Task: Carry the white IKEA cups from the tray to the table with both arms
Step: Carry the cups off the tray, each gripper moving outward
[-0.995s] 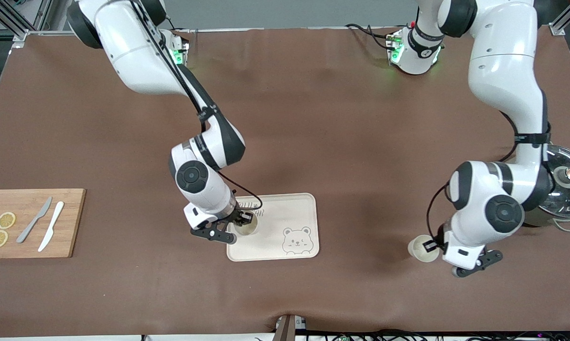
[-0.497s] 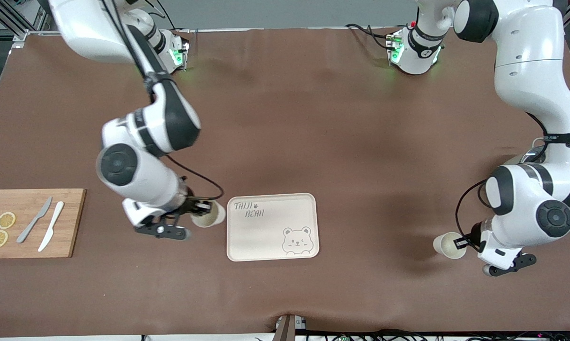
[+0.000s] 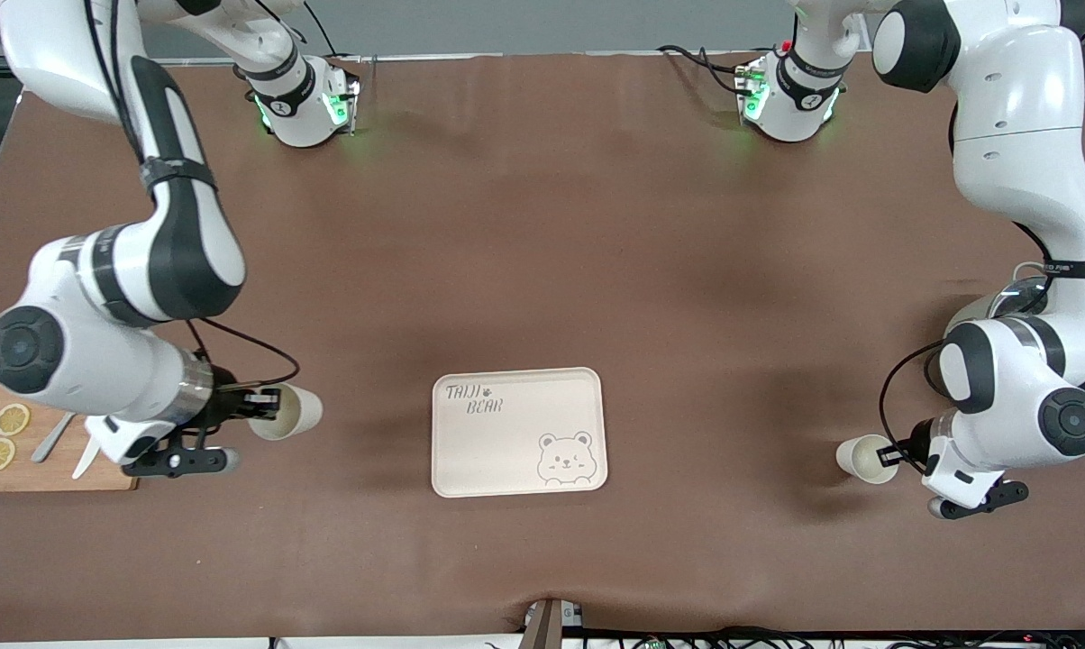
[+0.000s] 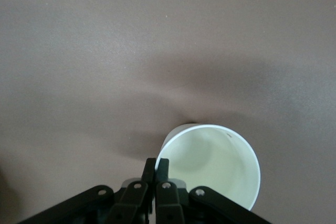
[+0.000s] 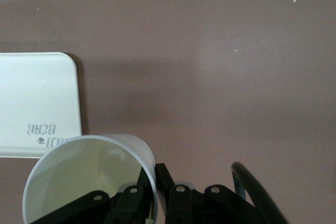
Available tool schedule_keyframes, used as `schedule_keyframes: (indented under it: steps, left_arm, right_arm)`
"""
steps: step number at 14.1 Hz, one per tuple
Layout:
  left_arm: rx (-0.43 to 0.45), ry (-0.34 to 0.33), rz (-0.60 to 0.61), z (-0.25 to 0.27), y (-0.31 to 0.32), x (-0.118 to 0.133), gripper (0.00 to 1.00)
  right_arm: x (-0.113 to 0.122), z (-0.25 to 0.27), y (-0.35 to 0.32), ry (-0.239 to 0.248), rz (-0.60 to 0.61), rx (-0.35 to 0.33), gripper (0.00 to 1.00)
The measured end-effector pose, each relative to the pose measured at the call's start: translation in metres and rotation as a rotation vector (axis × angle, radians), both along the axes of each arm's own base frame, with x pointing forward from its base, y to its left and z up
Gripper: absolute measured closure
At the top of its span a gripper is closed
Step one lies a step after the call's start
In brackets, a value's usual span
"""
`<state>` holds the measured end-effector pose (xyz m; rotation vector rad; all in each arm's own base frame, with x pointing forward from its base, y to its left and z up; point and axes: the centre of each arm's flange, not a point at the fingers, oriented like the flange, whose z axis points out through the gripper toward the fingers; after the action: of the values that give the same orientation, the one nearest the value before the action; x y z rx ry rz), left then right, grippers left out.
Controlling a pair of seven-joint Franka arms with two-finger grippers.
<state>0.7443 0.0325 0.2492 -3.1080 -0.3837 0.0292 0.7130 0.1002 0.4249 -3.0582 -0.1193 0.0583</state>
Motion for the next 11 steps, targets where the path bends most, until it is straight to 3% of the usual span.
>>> schedule_keyframes:
  steps: [2,6,10,11]
  left_arm:
    - [0.000,0.000,-0.013,0.000,0.000,0.000,0.85]
    - [-0.001,-0.004,-0.029,0.001,-0.001,0.001,0.44]
    - [0.000,-0.036,-0.072,0.021,-0.001,0.005,0.03]
    - [0.000,-0.051,-0.077,0.032,-0.001,0.006,0.00]
  right_arm:
    - [0.003,-0.002,-0.030,-0.004,0.058,0.003,0.92]
    - [0.007,-0.022,-0.067,0.011,0.099,0.006,0.92]
    - [0.016,-0.083,-0.071,-0.004,0.094,0.003,0.92]
    - [0.017,-0.097,-0.072,-0.013,0.096,0.002,0.92]
